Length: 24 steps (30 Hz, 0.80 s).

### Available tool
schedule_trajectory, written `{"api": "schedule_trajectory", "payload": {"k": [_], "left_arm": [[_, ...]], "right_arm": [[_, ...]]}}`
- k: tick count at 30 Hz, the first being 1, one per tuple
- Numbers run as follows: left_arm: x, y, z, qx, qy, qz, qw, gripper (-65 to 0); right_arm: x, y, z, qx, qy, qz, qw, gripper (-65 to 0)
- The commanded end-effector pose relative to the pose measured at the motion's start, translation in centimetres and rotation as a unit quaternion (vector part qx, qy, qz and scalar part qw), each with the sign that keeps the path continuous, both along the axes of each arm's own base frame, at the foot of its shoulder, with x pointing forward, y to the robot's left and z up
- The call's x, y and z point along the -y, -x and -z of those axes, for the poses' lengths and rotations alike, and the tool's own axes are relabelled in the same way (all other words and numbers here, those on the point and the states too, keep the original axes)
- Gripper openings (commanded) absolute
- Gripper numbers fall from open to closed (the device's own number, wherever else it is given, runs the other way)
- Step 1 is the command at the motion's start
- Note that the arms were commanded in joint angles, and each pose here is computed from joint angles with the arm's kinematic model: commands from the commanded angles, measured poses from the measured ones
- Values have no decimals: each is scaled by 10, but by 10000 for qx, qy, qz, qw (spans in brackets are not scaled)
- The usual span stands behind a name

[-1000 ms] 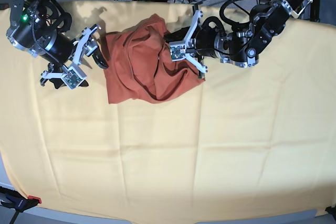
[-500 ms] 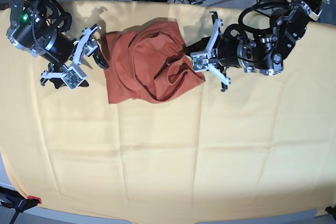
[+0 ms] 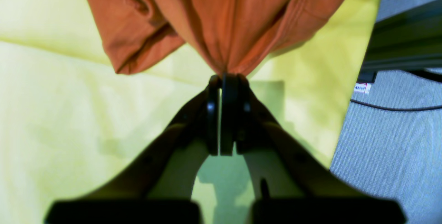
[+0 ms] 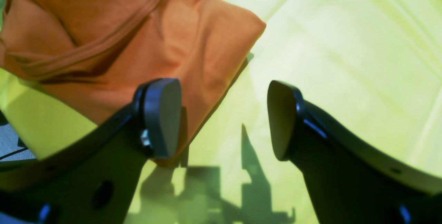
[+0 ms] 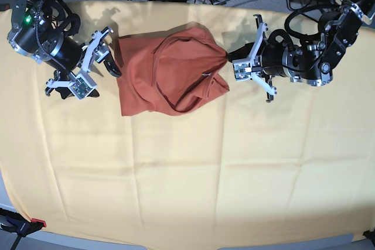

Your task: Fold the T-shirt properly

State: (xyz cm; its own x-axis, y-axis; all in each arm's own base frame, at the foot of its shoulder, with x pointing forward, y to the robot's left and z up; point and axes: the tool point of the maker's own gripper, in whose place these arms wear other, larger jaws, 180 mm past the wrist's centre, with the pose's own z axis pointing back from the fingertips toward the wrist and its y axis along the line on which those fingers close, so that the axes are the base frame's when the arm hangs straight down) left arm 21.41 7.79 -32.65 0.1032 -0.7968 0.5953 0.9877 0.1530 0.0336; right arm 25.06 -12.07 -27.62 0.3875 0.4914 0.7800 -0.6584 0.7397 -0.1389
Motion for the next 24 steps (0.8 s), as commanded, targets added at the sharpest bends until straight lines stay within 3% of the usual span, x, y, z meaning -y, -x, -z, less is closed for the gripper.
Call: {"api": "schedule_trajectory", "payload": {"k": [1, 7, 10, 11, 14, 16, 22, 24], "left_arm": [[0, -4, -9, 121, 73, 34, 9999, -650], [2, 23, -3, -611, 146, 72, 9980, -650], [-1, 21, -1, -553, 45, 62, 9984, -650], [-3, 17, -1, -476, -11, 49, 9989, -625], [-8, 2, -7, -221, -88, -34, 9997, -374], [-10, -10, -16, -47, -11, -146, 9999, -258], [-19, -53, -63, 709, 642, -671, 9932, -240], [-31, -73, -75, 974, 684, -1185, 9858, -240]], "right_arm": [[-2, -3, -11, 206, -85, -46, 9997, -237], [-2, -3, -12, 205, -100, -50, 9997, -237], [-2, -3, -12, 207, -103, -51, 9997, -237], [-2, -3, -12, 207, -103, -51, 9997, -237], [-2, -3, -12, 208, -106, -52, 9997, -237], [-2, -3, -12, 206, -106, -52, 9997, -237], [-2, -3, -12, 199, -119, -15, 9997, -237], [-2, -4, -12, 198, -126, -5, 9997, -237]]}}
